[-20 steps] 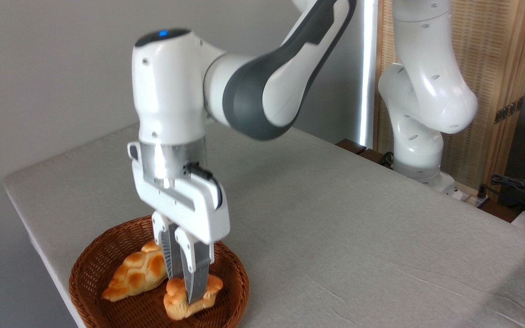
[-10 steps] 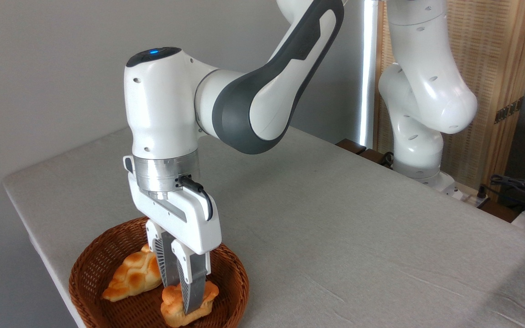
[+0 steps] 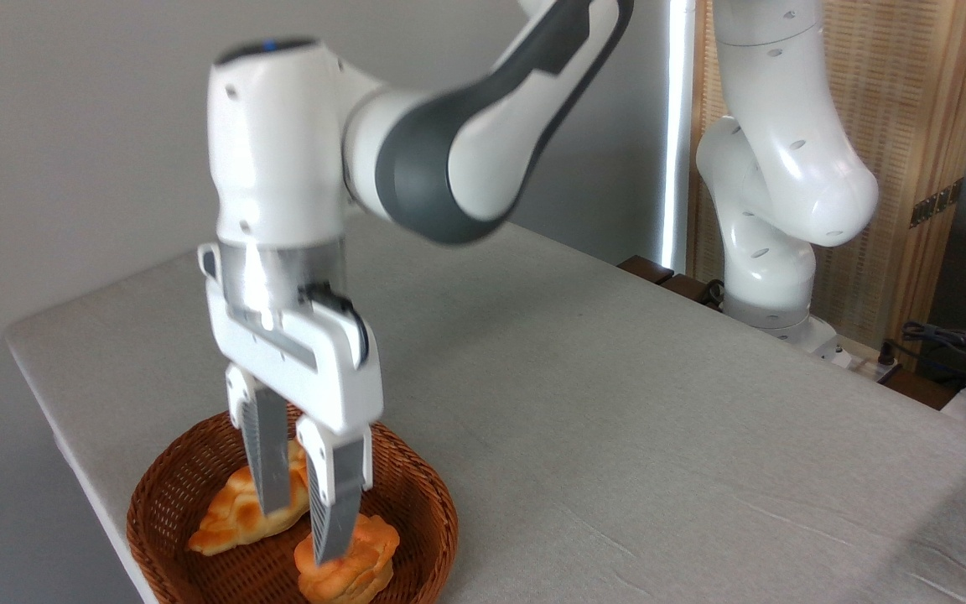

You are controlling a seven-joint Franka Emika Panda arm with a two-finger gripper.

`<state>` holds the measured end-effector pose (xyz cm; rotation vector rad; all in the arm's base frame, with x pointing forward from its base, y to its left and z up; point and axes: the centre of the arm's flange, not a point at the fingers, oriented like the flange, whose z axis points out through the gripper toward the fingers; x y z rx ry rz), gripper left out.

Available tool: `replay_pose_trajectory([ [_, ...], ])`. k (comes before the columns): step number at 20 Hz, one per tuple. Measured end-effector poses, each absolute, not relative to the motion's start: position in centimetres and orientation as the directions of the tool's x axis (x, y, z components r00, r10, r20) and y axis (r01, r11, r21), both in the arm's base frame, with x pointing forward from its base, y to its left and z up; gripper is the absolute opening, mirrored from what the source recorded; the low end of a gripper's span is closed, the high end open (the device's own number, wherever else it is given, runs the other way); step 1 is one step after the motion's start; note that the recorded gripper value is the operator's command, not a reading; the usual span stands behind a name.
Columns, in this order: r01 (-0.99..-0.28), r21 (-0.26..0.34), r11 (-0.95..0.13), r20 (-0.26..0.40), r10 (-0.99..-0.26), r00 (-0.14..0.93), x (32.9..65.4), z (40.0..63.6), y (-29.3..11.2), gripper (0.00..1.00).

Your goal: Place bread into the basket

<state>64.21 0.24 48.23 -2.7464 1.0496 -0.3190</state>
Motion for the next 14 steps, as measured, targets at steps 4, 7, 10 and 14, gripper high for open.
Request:
replay_pose_trajectory([
  [4,-0.638,-0.168,-0.751,0.110,-0.658,0.745,62.1,54.9,0.1,1.00],
  [7,-0.663,-0.086,-0.744,0.074,-0.668,0.741,59.0,58.3,-1.6,1.00],
  [10,-0.655,-0.039,-0.754,0.040,-0.657,0.753,57.1,59.2,-4.3,1.00],
  [14,-0.647,-0.015,-0.762,0.010,-0.647,0.762,56.8,58.4,-6.1,1.00],
])
